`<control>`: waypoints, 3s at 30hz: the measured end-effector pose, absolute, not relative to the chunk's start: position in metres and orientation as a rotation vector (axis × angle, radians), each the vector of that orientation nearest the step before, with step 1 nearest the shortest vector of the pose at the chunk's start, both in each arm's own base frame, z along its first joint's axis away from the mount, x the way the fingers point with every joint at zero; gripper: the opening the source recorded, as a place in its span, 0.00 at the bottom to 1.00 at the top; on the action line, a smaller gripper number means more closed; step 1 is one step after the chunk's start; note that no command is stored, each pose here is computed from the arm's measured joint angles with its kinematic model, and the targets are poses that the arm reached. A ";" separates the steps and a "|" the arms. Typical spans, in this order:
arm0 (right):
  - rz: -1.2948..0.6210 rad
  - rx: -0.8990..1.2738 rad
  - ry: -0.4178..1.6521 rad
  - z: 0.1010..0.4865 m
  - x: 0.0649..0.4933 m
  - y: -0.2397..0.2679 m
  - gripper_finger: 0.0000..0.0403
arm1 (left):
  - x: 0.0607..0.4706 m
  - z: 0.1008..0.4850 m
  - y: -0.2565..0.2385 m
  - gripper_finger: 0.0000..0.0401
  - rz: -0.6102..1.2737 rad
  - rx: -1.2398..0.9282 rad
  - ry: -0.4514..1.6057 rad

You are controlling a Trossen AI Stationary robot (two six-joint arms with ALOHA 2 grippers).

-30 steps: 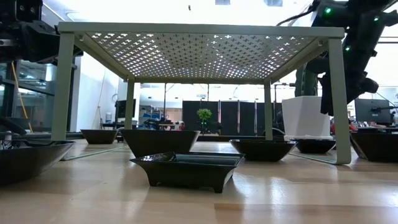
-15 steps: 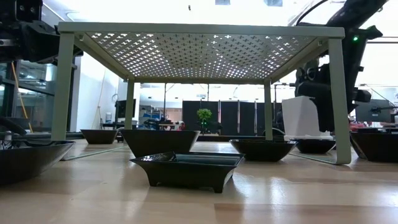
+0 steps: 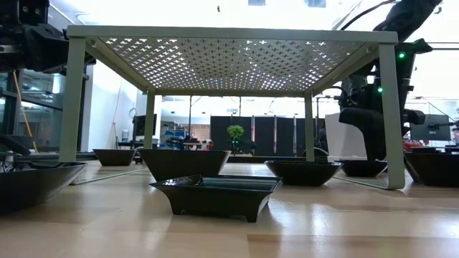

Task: Pick & Place Mini shaped plates
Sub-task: Put the black square shaped plate on the shelf

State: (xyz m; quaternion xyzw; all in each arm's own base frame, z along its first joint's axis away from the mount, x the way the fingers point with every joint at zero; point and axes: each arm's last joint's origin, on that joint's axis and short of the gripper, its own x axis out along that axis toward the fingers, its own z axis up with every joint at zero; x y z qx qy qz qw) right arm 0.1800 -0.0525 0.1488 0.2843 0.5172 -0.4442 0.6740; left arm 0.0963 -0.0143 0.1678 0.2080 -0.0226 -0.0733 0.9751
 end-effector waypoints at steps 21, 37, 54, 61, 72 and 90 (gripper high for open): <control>-0.975 0.680 1.145 0.149 0.181 -0.062 0.32 | 0.096 0.168 -0.014 0.28 -0.147 0.420 -0.046; -0.966 0.688 1.149 0.149 0.181 -0.062 0.32 | 0.096 0.168 -0.014 0.28 -0.147 0.420 -0.045; -0.965 0.693 1.149 0.149 0.181 -0.062 0.32 | 0.096 0.168 -0.014 0.28 -0.148 0.420 -0.046; -0.960 0.740 1.124 0.131 0.173 -0.059 0.32 | 0.096 0.168 -0.014 0.28 -0.148 0.420 -0.046; -0.965 0.703 1.118 0.131 0.173 -0.059 0.32 | 0.096 0.168 -0.014 0.28 -0.148 0.420 -0.046; -0.950 0.688 1.123 0.132 0.174 -0.060 0.05 | 0.096 0.168 -0.014 0.28 -0.147 0.420 -0.046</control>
